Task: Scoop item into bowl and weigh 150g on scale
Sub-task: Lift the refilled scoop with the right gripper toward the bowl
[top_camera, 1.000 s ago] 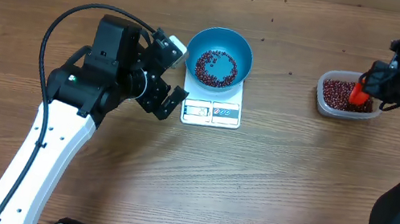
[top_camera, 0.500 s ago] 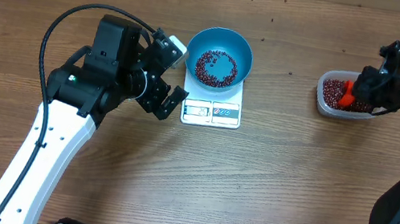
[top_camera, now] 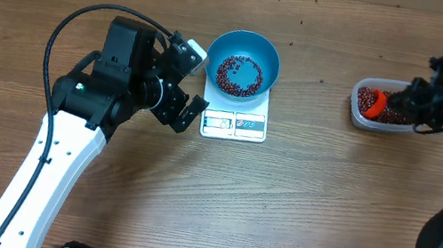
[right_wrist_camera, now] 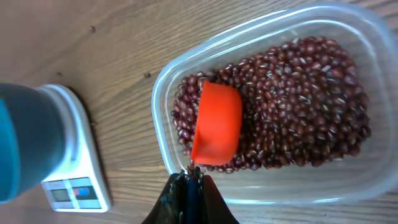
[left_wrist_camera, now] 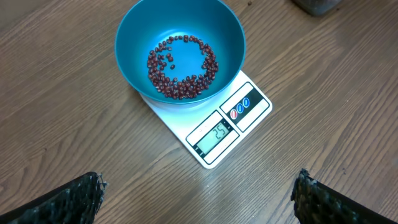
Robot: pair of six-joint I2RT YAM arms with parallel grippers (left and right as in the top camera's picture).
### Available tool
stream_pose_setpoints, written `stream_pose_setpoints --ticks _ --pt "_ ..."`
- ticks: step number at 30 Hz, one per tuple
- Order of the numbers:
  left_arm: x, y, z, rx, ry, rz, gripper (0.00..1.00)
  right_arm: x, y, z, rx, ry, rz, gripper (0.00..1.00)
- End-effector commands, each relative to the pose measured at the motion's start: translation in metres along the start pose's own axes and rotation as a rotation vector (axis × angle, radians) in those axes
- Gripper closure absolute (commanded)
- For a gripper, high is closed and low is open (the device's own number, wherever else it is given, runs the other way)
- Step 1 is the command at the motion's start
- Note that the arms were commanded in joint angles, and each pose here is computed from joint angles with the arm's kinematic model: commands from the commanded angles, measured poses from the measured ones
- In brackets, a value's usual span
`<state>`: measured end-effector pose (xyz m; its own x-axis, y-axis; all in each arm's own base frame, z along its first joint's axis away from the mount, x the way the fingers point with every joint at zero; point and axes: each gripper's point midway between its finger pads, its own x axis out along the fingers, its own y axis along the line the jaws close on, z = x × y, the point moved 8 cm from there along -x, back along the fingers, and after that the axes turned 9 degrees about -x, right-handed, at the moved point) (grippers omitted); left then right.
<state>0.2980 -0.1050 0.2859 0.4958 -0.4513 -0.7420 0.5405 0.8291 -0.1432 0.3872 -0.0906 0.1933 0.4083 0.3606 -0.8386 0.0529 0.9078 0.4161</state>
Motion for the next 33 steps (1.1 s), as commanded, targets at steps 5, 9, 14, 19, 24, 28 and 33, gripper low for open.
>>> stream_pose_setpoints --ticks 5,9,14,19,24,28,33 --pt "0.002 0.001 -0.001 -0.012 0.004 -0.006 0.01 -0.029 -0.029 -0.001 0.112 -0.099 0.168 0.96" --pt "0.002 0.001 -0.001 -0.011 0.004 -0.006 0.01 -0.044 -0.047 -0.003 0.168 -0.145 0.21 0.96" --pt "0.002 0.001 -0.001 -0.011 0.004 -0.006 0.01 -0.059 -0.057 -0.006 0.187 -0.199 0.306 0.96" --pt "0.002 0.001 -0.001 -0.011 0.004 -0.006 0.0 -0.064 -0.047 -0.005 0.14 -0.233 0.427 0.96" --pt "0.002 0.001 -0.001 -0.012 0.004 -0.006 0.0 -0.064 -0.025 0.0 0.106 -0.243 0.568 0.96" --pt "0.002 0.001 -0.001 -0.012 0.004 -0.006 0.01 -0.056 0.003 0.007 0.048 -0.212 0.62 0.96" --pt "0.002 0.001 -0.001 -0.012 0.004 -0.006 0.01 -0.043 0.049 0.016 -0.052 -0.152 0.663 0.96"
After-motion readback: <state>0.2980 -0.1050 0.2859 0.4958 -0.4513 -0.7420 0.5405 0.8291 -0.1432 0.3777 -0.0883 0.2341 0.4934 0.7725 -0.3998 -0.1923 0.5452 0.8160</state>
